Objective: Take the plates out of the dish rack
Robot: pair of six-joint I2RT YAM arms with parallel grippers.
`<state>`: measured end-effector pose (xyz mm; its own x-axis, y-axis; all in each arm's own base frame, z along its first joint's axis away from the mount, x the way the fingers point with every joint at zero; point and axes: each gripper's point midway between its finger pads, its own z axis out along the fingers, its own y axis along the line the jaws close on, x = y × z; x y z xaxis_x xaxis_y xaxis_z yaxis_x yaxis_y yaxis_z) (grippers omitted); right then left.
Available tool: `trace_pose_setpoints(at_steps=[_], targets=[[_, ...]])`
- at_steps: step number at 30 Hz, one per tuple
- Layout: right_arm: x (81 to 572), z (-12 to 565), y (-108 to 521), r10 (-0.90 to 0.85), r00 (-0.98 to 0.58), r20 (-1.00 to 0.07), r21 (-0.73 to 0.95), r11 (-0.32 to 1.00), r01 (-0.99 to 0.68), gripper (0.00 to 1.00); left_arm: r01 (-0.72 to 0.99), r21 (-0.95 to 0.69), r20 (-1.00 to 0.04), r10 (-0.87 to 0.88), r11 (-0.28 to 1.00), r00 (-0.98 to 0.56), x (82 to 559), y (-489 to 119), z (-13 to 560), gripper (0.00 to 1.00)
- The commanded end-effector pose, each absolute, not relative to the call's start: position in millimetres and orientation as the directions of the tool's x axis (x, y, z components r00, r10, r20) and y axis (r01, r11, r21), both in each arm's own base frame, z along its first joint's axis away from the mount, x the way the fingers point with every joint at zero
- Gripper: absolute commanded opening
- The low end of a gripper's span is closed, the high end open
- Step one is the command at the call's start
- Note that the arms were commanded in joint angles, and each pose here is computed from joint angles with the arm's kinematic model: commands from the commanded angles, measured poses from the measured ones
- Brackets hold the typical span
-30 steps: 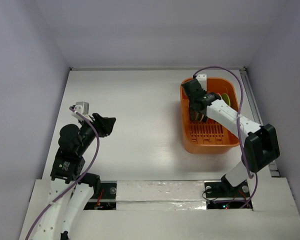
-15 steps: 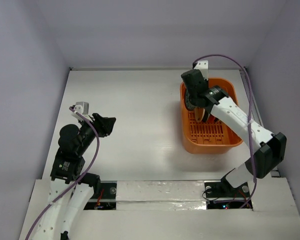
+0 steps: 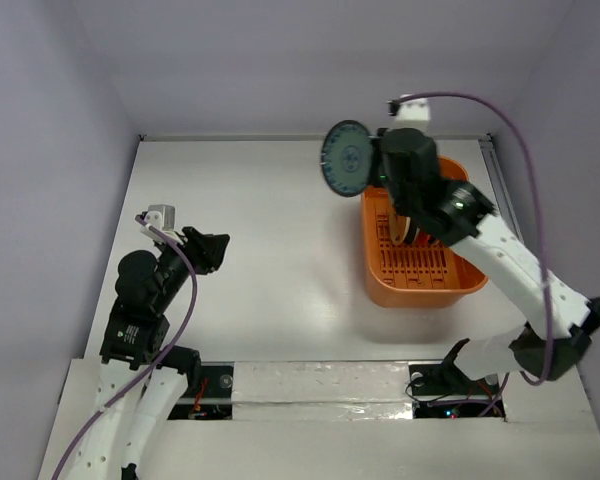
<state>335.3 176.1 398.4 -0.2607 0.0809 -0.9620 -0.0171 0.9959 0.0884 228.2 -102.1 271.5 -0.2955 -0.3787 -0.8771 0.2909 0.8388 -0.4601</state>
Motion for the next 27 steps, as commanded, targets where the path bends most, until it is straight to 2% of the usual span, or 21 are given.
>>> trace_pose_setpoints(at_steps=[1,4,6,11,17,22,27], targets=[[357.1,348.1,286.9,0.103,-0.351,-0.931,0.198,0.949,-0.247,0.0,0.276,-0.459,-0.882,-0.398,0.844,-0.251,231.4,-96.5,280.5,0.39],[358.0,328.3,341.3,0.106,-0.397,-0.912,0.247,0.913,-0.325,0.0,0.248,-0.459,-0.882,-0.404,0.853,-0.242,232.5,-90.8,280.7,0.37],[361.4,290.4,376.5,0.073,-0.461,-0.885,0.255,0.903,-0.346,0.0,0.248,-0.459,-0.883,-0.405,0.853,-0.238,232.7,-90.5,281.8,0.36],[379.1,219.6,414.6,0.056,-0.531,-0.846,0.263,0.909,-0.322,0.0,0.239,-0.457,-0.883,-0.404,0.857,-0.241,233.7,-89.3,280.3,0.3],[382.3,162.9,417.2,0.051,-0.576,-0.816,0.254,0.927,-0.277,0.0,0.249,-0.458,-0.883,-0.403,0.853,-0.243,233.7,-91.2,280.4,0.23],[380.2,114.5,408.8,0.024,-0.625,-0.781,0.208,0.952,-0.223,0.0,0.261,-0.46,-0.881,-0.4,0.849,-0.252,234.1,-94.0,279.1,0.23],[376.4,83.3,396.1,0.01,-0.653,-0.757,0.163,0.971,-0.175,0.1,0.261,-0.46,-0.88,-0.396,0.849,-0.262,235.2,-94.9,277.0,0.28]])
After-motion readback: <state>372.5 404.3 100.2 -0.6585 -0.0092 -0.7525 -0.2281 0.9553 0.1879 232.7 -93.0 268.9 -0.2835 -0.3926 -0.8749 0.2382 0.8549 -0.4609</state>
